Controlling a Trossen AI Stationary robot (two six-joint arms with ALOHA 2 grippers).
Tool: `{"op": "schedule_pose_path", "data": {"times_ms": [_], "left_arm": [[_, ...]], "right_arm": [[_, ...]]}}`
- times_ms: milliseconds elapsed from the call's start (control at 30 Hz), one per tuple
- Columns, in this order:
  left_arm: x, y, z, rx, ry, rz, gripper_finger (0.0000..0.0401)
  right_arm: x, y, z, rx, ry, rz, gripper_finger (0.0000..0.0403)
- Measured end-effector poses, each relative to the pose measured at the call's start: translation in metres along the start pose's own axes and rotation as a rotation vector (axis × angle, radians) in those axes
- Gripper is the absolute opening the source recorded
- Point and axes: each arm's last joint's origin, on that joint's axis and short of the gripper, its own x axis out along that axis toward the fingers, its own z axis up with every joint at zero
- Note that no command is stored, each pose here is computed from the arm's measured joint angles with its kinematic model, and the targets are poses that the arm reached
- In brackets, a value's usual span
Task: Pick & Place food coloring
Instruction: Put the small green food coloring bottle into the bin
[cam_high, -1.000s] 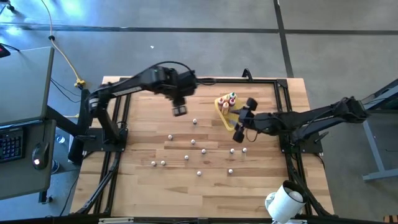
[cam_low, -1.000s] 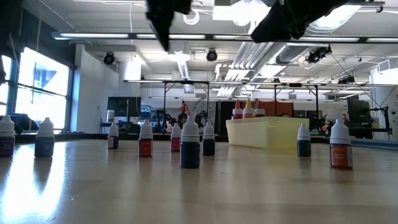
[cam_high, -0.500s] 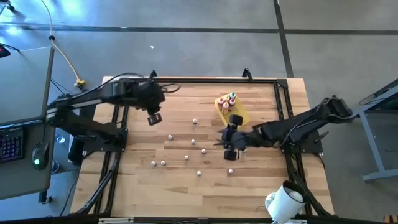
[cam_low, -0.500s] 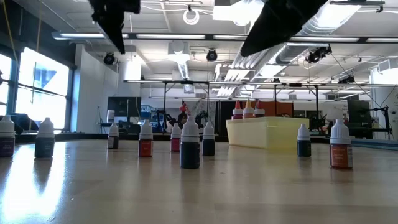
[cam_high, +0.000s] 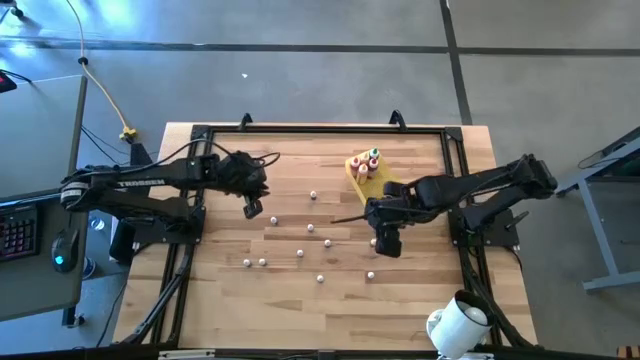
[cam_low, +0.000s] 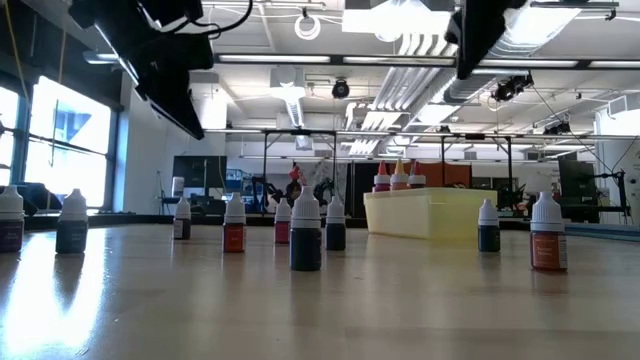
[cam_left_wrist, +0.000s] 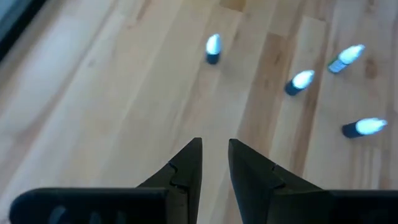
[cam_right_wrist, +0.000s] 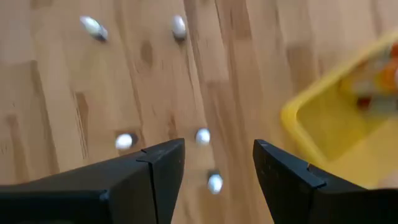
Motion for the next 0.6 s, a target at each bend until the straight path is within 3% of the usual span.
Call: {"op": "schedule_pose_path", "data": {"times_ms": [333, 600], "left_arm": [[0.004, -0.001, 0.002, 0.054, -0.052, -0.016, 0.0076], [0.004, 0.000, 0.001, 0.055, -0.046, -0.013, 0.0076]], "right_arm": [[0.054, -0.013, -0.042, 0.145, 0.240, -0.087, 0.0185], [0.087, -0.027, -0.060, 0.211, 0.311, -0.041, 0.0185]]}}
